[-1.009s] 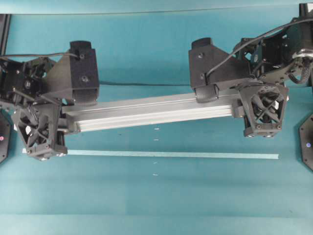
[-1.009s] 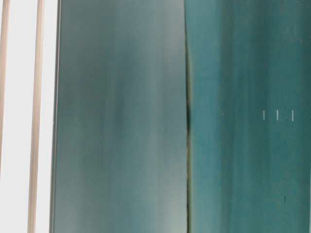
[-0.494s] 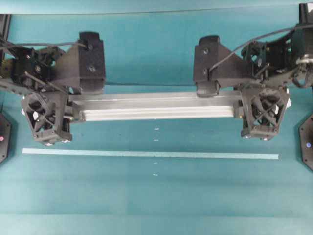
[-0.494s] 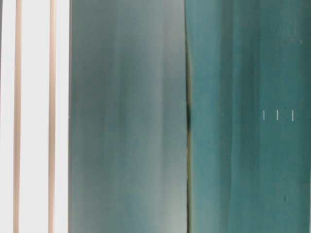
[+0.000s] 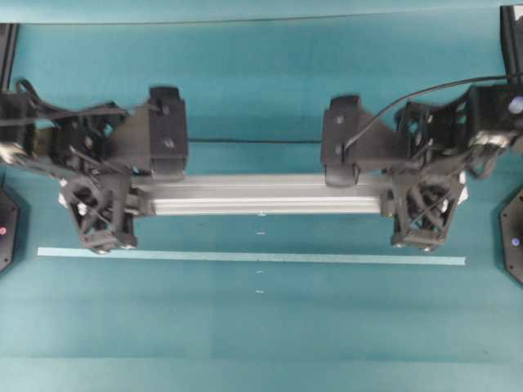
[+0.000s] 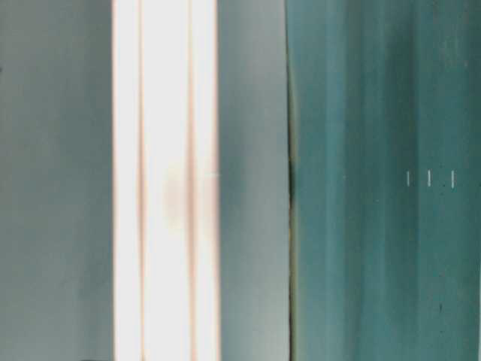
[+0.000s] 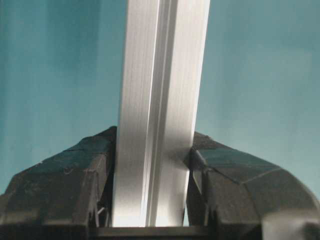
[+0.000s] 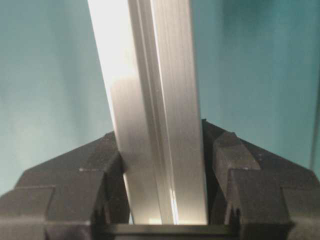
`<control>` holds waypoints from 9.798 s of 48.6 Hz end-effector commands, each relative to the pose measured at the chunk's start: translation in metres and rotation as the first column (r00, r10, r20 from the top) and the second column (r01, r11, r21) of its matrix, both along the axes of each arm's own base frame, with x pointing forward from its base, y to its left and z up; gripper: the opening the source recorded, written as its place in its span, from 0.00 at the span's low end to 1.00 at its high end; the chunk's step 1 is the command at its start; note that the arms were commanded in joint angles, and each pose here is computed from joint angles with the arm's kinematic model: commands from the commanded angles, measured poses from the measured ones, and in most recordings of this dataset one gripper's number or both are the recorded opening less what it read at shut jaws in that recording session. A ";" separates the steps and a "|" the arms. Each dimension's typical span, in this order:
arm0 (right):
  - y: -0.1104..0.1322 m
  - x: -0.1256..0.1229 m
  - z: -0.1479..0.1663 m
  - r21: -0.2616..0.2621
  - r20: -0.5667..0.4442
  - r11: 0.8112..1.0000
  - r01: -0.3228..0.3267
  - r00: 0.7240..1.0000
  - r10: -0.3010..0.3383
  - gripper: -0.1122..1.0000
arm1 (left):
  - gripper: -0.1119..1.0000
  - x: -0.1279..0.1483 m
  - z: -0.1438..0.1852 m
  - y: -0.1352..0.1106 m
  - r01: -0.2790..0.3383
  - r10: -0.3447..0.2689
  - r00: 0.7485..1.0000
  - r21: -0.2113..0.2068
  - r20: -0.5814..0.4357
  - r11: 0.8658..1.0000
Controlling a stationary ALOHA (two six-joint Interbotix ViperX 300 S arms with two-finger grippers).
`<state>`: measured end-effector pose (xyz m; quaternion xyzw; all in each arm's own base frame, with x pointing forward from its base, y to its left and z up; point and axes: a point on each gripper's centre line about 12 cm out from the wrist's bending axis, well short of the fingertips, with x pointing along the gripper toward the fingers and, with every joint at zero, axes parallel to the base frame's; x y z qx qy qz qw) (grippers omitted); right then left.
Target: Lift the metal rail with both hands.
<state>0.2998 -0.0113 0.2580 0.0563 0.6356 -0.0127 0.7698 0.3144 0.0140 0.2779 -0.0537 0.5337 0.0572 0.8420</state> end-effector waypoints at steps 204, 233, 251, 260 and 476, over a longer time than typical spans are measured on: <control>0.024 0.011 -0.167 0.001 0.031 0.999 0.038 0.999 -0.038 0.93 | 0.96 0.008 -0.157 -0.016 0.046 -0.047 0.998 -0.014 -0.042 0.999; 0.013 0.016 -0.083 -0.005 0.204 0.999 0.048 0.978 -0.046 0.95 | 0.96 -0.012 -0.079 -0.021 0.066 -0.066 0.997 -0.005 0.039 0.998; -0.005 -0.006 -0.008 0.002 0.453 0.994 0.108 0.886 -0.097 0.95 | 0.96 -0.034 -0.023 -0.021 0.063 -0.061 0.972 -0.002 0.225 0.998; -0.005 -0.019 0.008 0.005 0.506 0.994 0.109 0.857 -0.096 0.95 | 0.96 -0.040 -0.008 -0.021 0.066 -0.063 0.955 0.002 0.289 0.998; 0.004 -0.145 0.089 0.044 0.942 0.994 0.104 0.327 -0.076 0.94 | 0.95 -0.125 0.091 -0.020 0.070 -0.048 0.442 0.019 0.896 0.997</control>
